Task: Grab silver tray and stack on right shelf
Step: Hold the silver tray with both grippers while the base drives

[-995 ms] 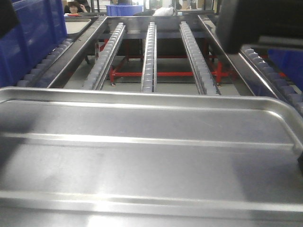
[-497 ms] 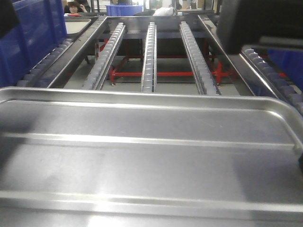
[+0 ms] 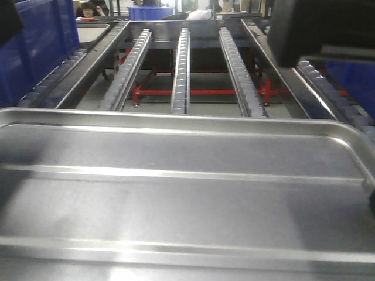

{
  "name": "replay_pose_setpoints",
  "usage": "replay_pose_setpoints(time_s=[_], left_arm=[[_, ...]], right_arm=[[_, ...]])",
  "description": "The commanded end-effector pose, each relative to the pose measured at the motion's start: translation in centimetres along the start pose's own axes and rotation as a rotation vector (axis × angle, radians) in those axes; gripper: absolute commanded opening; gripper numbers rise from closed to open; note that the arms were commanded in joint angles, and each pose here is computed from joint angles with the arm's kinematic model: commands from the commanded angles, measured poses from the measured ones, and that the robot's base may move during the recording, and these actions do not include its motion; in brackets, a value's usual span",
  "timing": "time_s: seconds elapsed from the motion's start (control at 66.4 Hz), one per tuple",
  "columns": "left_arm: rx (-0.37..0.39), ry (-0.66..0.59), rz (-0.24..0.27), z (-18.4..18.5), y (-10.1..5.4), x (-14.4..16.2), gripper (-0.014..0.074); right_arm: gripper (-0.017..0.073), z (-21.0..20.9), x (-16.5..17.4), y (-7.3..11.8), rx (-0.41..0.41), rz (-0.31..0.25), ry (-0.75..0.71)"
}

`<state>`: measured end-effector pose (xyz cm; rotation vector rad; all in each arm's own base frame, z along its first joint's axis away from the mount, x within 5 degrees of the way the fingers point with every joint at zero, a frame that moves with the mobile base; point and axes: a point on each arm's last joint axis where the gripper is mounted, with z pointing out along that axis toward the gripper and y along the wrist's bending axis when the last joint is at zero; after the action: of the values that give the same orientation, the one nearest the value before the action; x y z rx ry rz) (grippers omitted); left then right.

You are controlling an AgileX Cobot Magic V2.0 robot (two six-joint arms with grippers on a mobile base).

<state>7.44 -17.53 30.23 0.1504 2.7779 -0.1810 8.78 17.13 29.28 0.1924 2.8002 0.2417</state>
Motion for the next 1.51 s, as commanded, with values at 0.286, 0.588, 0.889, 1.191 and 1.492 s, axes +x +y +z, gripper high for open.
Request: replay_pose_setpoints(time_s=[0.286,0.588,0.889,1.191,1.492], left_arm=[[-0.069,-0.004,0.009,-1.07,0.99,-0.02,-0.0085],[-0.069,-0.004,0.009,-1.07,0.99,-0.02,-0.0085],[-0.069,-0.004,0.009,-1.07,0.99,-0.02,-0.0085],[-0.069,-0.004,0.009,-1.07,0.99,-0.02,-0.0085],[-0.069,-0.004,0.009,-1.07,0.99,-0.02,-0.0085]], right_arm=[[0.0059,-1.1,-0.58,0.05,-0.044,-0.003,-0.045],[0.0059,-1.1,-0.58,0.05,-0.044,-0.003,-0.045],[0.0059,-1.1,-0.58,0.05,-0.044,-0.003,-0.045],[0.0059,-1.1,-0.58,0.04,-0.043,-0.003,-0.045],[0.0059,-1.1,-0.58,0.04,-0.043,-0.003,-0.045]])
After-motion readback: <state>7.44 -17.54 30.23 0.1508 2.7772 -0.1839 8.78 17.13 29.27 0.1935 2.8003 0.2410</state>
